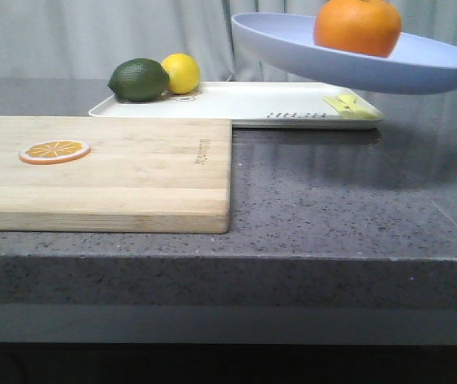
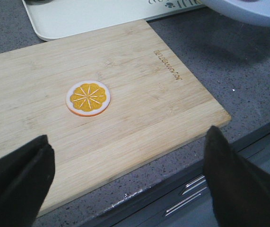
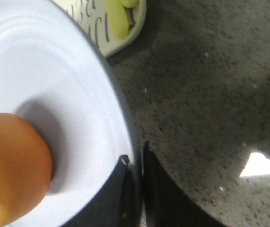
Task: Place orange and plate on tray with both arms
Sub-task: 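Lift the plate with the orange and carry it over the white tray, then lower the plate onto the tray and open the right gripper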
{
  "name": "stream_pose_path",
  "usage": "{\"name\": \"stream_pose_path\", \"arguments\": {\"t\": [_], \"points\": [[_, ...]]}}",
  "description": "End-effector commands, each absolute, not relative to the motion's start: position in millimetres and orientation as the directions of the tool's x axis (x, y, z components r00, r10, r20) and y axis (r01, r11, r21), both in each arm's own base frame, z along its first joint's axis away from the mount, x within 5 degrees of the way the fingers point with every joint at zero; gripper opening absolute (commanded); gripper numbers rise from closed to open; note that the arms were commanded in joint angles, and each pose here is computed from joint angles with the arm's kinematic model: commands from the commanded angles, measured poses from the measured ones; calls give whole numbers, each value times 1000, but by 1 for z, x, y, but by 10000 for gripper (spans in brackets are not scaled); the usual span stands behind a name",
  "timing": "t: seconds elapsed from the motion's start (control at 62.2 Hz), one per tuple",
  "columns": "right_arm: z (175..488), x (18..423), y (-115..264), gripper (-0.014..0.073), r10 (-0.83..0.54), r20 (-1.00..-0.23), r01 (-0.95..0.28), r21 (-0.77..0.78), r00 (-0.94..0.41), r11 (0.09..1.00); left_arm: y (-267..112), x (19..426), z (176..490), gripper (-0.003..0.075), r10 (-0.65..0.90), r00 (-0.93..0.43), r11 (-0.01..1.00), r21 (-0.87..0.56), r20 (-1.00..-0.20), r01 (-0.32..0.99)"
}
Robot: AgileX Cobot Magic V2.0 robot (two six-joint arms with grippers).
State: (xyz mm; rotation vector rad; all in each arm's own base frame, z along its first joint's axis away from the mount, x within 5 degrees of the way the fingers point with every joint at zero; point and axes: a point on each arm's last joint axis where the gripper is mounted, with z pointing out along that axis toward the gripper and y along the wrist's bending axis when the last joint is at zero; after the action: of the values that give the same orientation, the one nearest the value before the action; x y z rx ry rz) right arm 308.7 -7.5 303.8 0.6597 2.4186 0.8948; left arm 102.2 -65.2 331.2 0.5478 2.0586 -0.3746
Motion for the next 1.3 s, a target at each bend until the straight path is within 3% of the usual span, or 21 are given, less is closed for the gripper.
{"name": "stream_pose_path", "arguments": {"t": [0.0,0.273,0.691,0.82,1.286], "points": [[336,322,0,-58,611,-293,213,756,-735,619,-66,105,346,621,179,-378,852,-49,-908,521],[338,379,23,-58,581,-293,212,733,-759,646,-66,105,346,621,179,-378,852,-49,-908,521],[347,460,61,-58,543,-409,181,653,-733,735,-66,105,346,621,179,-378,852,-49,-908,521],[347,475,66,-58,541,-435,194,622,-720,759,-66,105,346,621,179,-378,852,-49,-908,521],[323,491,68,-58,536,-397,223,610,-745,761,-66,104,346,621,180,-379,852,-49,-908,521]]}}
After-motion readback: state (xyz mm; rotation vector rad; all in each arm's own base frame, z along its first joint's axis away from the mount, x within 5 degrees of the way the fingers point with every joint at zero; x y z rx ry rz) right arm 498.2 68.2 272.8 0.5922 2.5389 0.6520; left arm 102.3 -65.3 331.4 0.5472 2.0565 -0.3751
